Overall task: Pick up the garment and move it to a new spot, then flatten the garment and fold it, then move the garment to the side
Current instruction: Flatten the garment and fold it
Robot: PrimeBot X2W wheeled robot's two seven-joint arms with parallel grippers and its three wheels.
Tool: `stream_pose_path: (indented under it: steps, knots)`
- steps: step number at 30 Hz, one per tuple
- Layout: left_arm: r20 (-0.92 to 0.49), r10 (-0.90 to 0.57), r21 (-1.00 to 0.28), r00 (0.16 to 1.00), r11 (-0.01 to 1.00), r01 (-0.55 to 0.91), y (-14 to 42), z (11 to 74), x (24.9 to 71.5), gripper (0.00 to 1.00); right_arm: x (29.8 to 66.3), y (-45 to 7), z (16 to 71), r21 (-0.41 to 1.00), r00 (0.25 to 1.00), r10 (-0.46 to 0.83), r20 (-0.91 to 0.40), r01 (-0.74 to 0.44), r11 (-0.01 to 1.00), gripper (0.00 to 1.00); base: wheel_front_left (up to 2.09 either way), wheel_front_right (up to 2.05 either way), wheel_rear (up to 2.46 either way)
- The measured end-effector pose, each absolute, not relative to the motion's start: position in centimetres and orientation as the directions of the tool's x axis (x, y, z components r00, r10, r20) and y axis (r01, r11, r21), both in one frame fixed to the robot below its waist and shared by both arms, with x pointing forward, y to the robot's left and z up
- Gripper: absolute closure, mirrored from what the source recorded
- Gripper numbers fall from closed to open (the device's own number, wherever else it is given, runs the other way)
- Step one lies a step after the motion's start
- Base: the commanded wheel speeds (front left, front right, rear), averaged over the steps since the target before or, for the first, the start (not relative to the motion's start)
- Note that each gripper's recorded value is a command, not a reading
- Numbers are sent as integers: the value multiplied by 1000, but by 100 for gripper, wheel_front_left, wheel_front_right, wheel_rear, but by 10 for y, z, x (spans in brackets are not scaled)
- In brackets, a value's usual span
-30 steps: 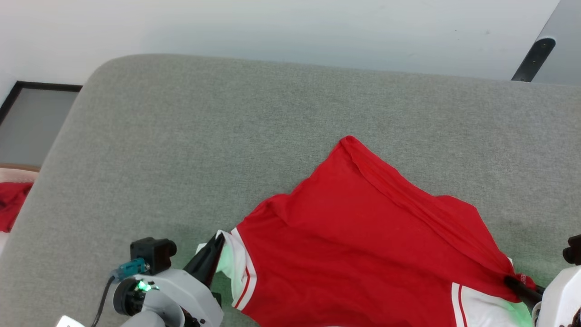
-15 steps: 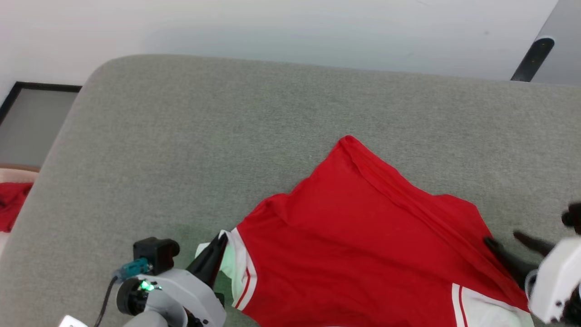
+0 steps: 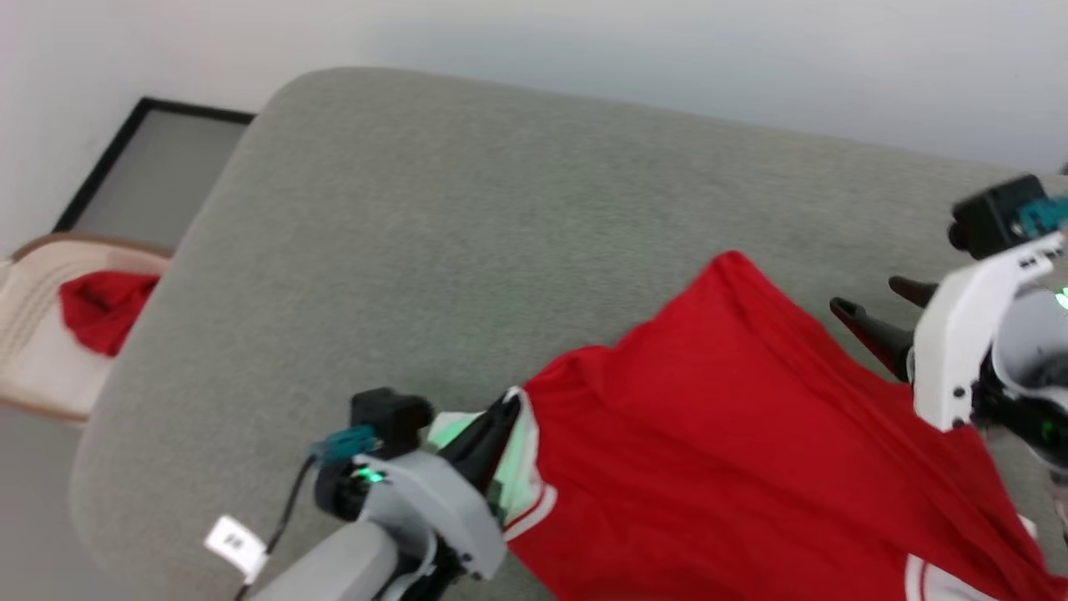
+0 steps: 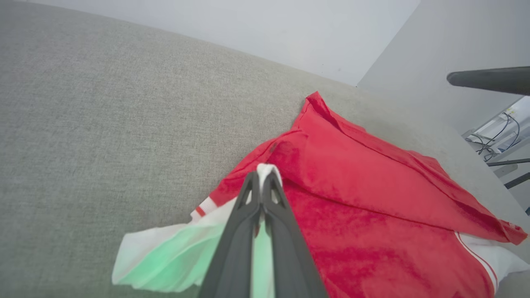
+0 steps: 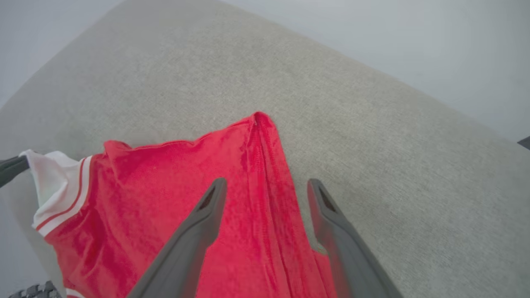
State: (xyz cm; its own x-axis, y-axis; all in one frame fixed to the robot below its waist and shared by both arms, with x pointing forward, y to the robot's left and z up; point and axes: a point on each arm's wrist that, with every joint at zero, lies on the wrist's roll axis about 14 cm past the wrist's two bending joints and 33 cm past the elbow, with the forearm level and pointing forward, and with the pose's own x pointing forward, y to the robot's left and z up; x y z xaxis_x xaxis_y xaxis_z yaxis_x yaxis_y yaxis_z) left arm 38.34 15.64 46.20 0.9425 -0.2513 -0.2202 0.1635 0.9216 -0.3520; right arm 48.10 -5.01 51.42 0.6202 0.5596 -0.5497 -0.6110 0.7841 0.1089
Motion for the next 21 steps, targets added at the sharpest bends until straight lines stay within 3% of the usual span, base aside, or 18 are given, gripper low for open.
stream_pose_path:
  steps: [14,21]
  knots:
    - [-236,-208,-371,949,922,110,162,448,389,100,528,4,456,58,394,467,-792,-713,699,0,0,0,0]
    - [-268,-175,-378,947,924,63,170,434,392,100,524,6,406,78,245,362,-899,-725,685,0,0,0,0]
